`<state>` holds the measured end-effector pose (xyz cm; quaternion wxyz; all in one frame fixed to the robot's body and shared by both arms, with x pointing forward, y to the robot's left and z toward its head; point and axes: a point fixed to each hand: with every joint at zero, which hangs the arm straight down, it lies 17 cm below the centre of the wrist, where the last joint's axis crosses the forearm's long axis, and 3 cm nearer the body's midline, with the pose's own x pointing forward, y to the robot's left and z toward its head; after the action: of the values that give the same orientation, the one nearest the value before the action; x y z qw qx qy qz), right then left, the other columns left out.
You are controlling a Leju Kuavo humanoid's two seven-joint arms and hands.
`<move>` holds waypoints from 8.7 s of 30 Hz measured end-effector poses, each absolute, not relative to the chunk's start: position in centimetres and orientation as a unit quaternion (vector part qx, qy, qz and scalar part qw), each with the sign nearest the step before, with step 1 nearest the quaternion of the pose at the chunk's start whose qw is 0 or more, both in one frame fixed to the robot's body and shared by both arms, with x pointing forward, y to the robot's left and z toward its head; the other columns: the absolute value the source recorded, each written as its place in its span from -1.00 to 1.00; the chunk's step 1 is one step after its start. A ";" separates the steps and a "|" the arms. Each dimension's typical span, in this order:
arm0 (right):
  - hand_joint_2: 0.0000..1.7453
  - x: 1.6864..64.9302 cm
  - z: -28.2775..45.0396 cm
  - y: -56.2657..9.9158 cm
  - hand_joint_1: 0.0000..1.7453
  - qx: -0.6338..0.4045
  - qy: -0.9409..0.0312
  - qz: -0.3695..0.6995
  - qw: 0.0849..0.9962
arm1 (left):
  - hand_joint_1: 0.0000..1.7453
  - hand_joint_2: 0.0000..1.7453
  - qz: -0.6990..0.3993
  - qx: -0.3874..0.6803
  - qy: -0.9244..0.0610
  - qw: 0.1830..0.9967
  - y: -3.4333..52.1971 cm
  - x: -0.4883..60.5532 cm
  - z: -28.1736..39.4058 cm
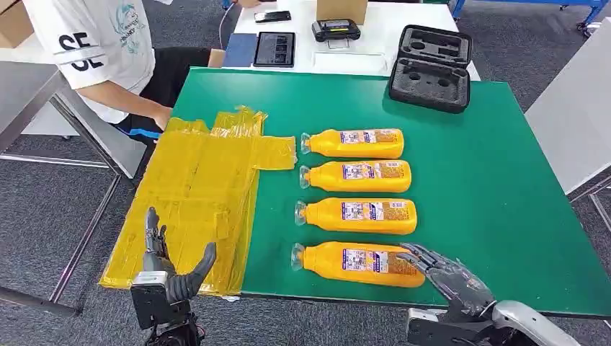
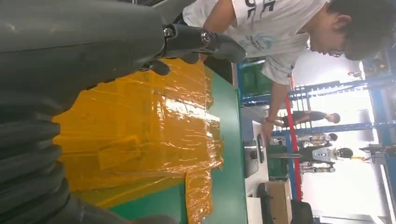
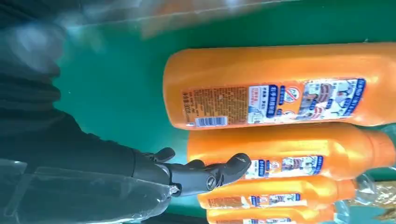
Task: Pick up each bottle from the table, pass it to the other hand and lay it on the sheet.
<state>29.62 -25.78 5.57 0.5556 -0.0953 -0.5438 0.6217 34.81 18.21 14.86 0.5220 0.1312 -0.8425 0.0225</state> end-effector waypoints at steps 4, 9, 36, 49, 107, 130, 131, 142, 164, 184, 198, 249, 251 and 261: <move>1.00 29.5 5.4 -25.7 -1.00 -0.093 -0.544 0.619 0.559 | -1.00 1.00 0.026 0.129 -0.842 0.523 18.3 34.8 14.8; 1.00 29.2 5.2 -25.5 -1.00 -0.091 -0.542 0.620 0.560 | -1.00 1.00 0.027 0.129 -0.842 0.524 18.3 34.8 14.8; 1.00 34.8 4.2 -25.0 -1.00 -0.098 -0.543 0.609 0.570 | -1.00 1.00 0.036 0.135 -0.838 0.528 18.7 34.8 14.5; 1.00 36.7 2.7 -24.5 -1.00 -0.092 -0.529 0.617 0.576 | -1.00 1.00 0.037 0.135 -0.837 0.528 18.7 34.8 14.5; 1.00 36.3 -2.1 -22.5 0.88 -0.046 -0.460 0.657 0.596 | -1.00 1.00 0.044 0.131 -0.841 0.524 18.4 35.6 15.4; 1.00 35.9 -0.8 -20.7 1.00 -0.033 -0.543 0.594 0.593 | -1.00 1.00 0.048 0.121 -0.843 0.522 18.3 35.6 15.4; 1.00 35.8 -0.8 -20.5 1.00 -0.031 -0.547 0.589 0.593 | -1.00 1.00 0.048 0.121 -0.843 0.523 18.3 35.6 15.3; 1.00 36.1 3.8 -15.7 1.00 0.011 -0.669 0.486 0.562 | -1.00 1.00 0.084 0.038 -0.833 0.545 17.7 35.6 14.3; 1.00 37.8 9.8 -5.8 1.00 0.161 -0.754 0.337 0.540 | -1.00 1.00 -0.065 -0.370 -0.769 0.517 6.7 31.9 15.7; 1.00 34.4 6.2 1.2 1.00 0.267 -0.695 0.346 0.571 | -1.00 1.00 -0.070 -0.389 -0.717 0.574 4.9 33.0 11.8; 1.00 31.5 4.1 4.0 1.00 0.296 -0.660 0.386 0.572 | -1.00 1.00 -0.017 -0.417 -0.689 0.593 5.1 34.4 10.5; 1.00 30.7 1.7 4.6 1.00 0.308 -0.621 0.442 0.569 | 1.00 1.00 -0.006 -0.428 -0.698 0.574 6.5 33.2 10.4; 1.00 30.7 1.7 4.6 1.00 0.308 -0.621 0.442 0.569 | 1.00 1.00 -0.009 -0.424 -0.700 0.575 6.5 33.2 10.4; 1.00 30.5 1.6 4.7 -0.72 0.309 -0.618 0.444 0.571 | 1.00 1.00 -0.017 -0.411 -0.710 0.571 6.5 33.2 10.4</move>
<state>30.55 4.71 1.60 0.5705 0.3085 -0.6183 0.4438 33.18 6.51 10.37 0.5712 -0.4107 -0.7105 -0.0172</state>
